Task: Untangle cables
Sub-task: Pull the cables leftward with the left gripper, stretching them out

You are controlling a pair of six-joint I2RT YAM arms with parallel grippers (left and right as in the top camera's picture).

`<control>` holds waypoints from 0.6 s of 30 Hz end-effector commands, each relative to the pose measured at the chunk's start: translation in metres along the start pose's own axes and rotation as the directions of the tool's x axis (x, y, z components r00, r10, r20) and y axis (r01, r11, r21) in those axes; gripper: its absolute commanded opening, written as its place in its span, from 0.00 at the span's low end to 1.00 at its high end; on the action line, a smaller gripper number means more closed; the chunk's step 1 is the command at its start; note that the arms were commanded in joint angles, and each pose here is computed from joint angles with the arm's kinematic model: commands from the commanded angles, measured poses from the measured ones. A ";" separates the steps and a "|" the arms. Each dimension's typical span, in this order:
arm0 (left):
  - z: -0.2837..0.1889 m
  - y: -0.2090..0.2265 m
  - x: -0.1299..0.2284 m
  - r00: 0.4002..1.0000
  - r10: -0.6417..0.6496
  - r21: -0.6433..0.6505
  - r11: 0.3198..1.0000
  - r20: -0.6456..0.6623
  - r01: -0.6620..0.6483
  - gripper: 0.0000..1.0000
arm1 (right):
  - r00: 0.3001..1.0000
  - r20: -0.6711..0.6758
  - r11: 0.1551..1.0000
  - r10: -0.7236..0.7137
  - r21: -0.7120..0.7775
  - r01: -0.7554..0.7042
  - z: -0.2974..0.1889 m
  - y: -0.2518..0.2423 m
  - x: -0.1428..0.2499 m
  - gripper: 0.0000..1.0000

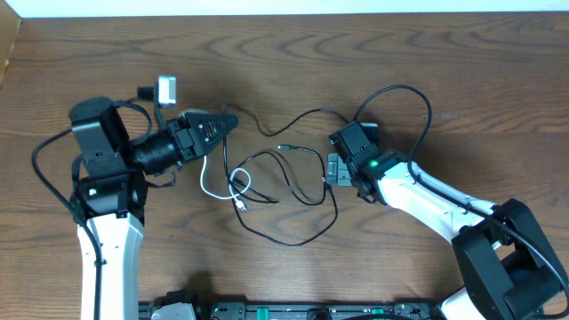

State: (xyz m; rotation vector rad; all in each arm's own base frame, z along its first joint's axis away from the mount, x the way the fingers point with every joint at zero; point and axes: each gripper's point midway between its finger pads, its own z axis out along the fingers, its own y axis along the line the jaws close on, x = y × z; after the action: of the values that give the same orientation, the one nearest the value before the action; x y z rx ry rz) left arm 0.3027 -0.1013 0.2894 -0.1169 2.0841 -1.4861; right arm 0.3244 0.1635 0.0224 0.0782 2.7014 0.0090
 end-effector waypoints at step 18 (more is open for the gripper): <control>-0.040 0.112 -0.020 0.978 0.036 -0.599 0.795 0.207 0.098 0.46 | 1.000 0.002 1.000 0.013 0.013 -0.013 0.002 -0.002 0.000 0.99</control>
State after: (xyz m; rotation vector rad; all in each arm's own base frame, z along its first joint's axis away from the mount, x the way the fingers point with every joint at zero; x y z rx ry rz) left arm 0.3198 -0.0488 0.2180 -0.4507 2.2998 -0.9627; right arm 0.3244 0.1636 0.0224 0.0777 2.7013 0.0096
